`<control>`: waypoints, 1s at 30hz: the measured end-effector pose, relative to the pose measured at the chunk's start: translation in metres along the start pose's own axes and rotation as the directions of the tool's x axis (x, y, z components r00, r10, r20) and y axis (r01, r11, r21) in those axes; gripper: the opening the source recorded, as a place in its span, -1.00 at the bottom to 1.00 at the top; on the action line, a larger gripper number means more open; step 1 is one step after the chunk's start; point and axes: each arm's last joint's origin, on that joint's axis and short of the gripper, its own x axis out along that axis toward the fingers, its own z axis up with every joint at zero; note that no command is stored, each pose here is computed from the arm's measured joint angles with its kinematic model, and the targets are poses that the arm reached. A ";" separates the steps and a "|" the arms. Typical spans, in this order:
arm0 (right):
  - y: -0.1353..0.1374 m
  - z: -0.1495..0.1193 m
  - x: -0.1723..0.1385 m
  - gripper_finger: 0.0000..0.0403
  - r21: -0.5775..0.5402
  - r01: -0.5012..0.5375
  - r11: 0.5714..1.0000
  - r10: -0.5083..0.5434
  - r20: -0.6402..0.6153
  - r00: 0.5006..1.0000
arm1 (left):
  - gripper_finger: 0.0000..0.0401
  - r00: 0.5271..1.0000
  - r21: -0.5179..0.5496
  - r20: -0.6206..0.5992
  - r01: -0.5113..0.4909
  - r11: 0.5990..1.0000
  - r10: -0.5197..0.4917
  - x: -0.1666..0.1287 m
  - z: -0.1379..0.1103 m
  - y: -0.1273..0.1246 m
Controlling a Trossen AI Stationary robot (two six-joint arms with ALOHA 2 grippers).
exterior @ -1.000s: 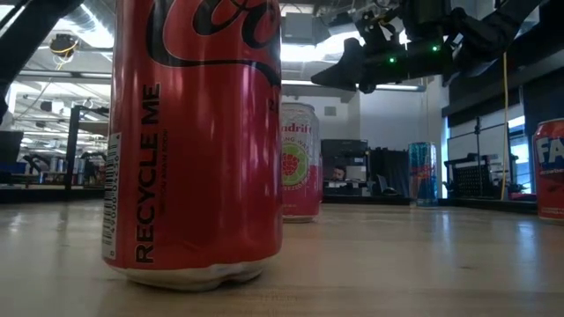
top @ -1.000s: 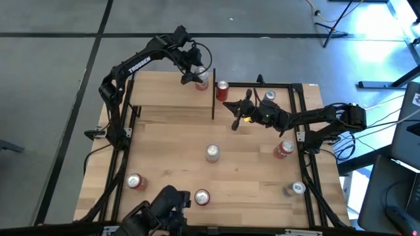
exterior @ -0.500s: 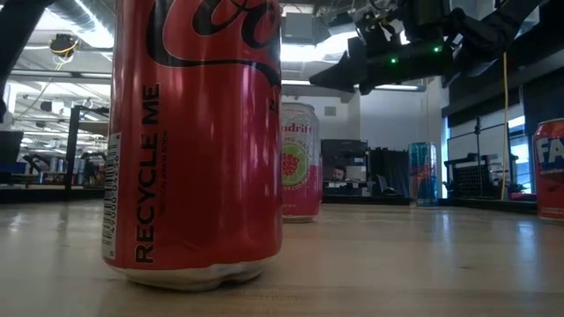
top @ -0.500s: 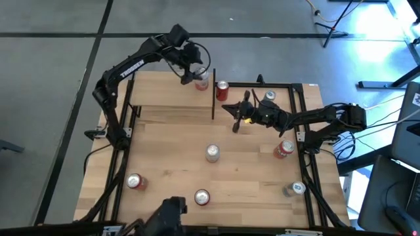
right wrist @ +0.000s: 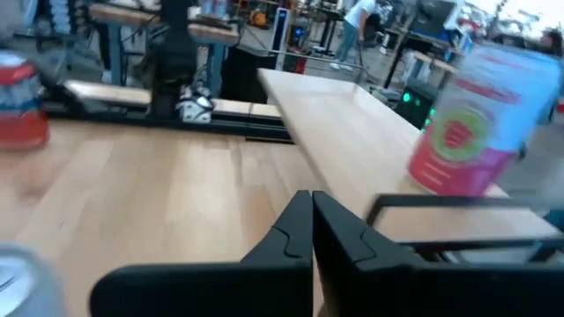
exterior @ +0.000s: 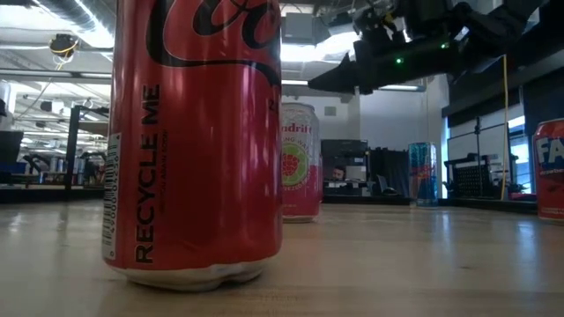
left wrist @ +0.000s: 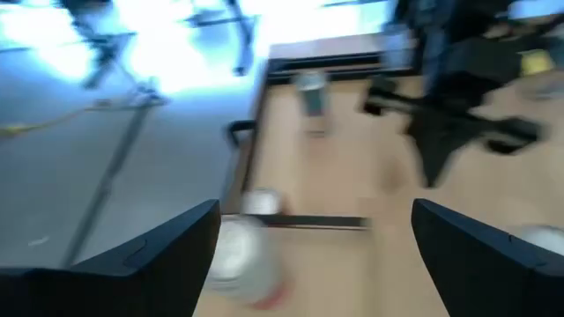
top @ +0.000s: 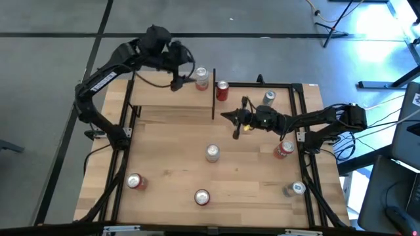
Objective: Place canned beverage on shelf
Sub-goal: Put the pink soda can aligned with the other pink soda can on the shelf
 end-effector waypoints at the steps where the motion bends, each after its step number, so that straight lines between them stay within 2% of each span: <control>1: 0.004 0.000 -0.001 -1.00 -0.019 0.007 1.000 -0.007 -0.007 1.000 | 0.76 1.000 -0.006 -0.007 0.027 1.000 -0.027 0.000 0.000 -0.005; 5: 0.017 -0.001 -0.003 -1.00 -0.072 0.036 0.997 -0.041 -0.064 0.997 | 0.76 0.991 -0.044 -0.071 0.108 0.993 -0.111 0.014 -0.005 -0.025; 10: 0.020 0.001 -0.012 -1.00 -0.090 0.025 0.996 -0.036 -0.124 0.992 | 0.76 0.963 -0.071 -0.180 0.190 0.979 -0.200 0.056 -0.028 -0.059; 15: 0.021 -0.003 -0.017 -1.00 -0.042 -0.034 0.999 0.025 -0.195 0.981 | 0.76 0.949 -0.066 -0.256 0.175 0.982 -0.186 0.088 -0.051 -0.095; 18: 0.027 -0.008 -0.017 -1.00 -0.021 -0.061 0.998 0.054 -0.234 0.971 | 0.76 0.951 -0.039 -0.263 0.158 0.987 -0.162 0.102 -0.060 -0.115; 23: 0.042 -0.011 -0.020 -1.00 0.003 -0.105 0.994 0.103 -0.236 0.966 | 0.76 0.945 -0.006 -0.265 0.199 0.980 -0.193 0.117 -0.076 -0.139; 30: 0.058 -0.010 -0.025 -1.00 0.059 -0.150 0.987 0.160 -0.239 0.958 | 0.76 0.943 -0.026 -0.233 0.239 0.971 -0.239 0.128 -0.090 -0.169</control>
